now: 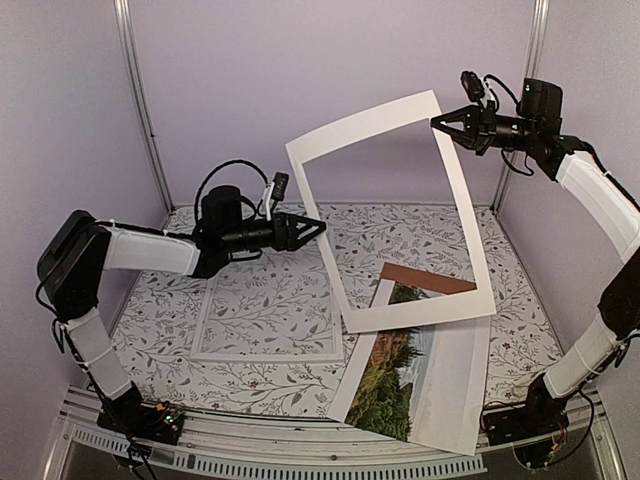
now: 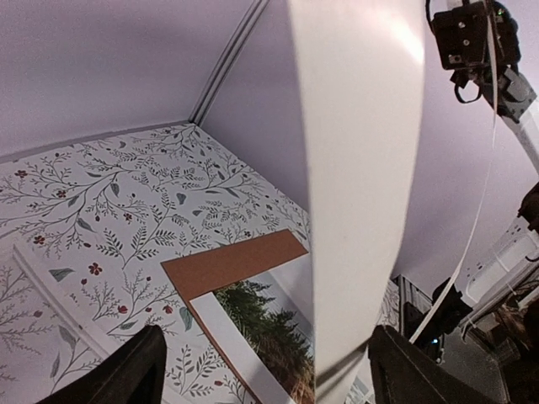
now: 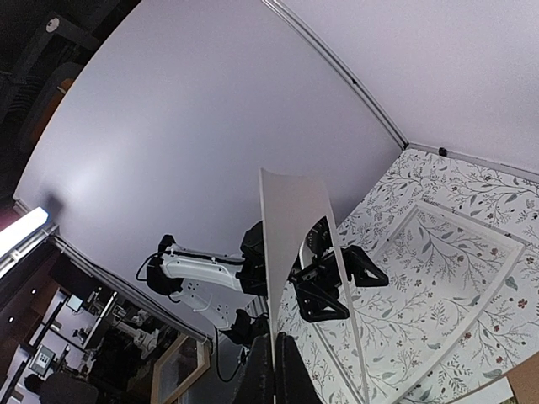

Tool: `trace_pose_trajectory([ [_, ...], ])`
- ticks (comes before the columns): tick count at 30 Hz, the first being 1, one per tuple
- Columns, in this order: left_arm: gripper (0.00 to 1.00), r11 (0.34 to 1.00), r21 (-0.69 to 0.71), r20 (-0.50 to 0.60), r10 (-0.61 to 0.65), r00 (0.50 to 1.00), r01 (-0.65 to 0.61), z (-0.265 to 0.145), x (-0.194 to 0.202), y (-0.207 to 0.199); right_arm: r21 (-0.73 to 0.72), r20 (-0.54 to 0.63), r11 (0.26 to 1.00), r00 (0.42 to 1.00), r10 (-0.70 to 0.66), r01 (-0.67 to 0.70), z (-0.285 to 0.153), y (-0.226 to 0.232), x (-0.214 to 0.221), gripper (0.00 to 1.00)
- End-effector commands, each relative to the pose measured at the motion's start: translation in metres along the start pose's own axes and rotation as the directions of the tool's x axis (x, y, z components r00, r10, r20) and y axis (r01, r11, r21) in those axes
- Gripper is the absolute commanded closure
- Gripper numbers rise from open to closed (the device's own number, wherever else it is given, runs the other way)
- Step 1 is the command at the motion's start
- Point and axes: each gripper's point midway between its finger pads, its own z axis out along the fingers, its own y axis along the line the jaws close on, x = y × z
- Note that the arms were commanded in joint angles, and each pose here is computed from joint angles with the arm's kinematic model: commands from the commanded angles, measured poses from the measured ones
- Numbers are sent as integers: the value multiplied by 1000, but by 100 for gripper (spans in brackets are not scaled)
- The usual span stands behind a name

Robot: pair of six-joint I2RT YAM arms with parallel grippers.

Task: Put the photo into the frame
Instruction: Pass from the right arm to the left

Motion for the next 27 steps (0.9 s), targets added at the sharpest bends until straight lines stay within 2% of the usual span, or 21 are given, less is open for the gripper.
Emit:
trace_pose_trajectory([
  [1,22,989,146,54,31,998,-38,6,-23,-25,-30,7,999,1000,-25,26,-1,17,-4,100],
  [4,33,977,211,67,26,997,-40,0,-20,-37,-17,13,1000,1000,-17,17,0,11,-5,100],
  [8,54,968,251,80,9,997,-29,-9,-14,-44,2,16,1000,1000,5,-5,1,-4,-5,100],
  [11,67,962,271,64,-14,998,-4,-12,-8,-45,24,23,999,999,28,-28,0,-19,-6,100],
  [22,83,965,260,77,-53,996,31,-28,-7,-44,98,43,991,996,83,-87,-6,-65,3,100],
  [27,94,966,254,69,-69,995,49,-33,-10,-44,130,46,985,993,105,-110,-5,-85,10,100],
])
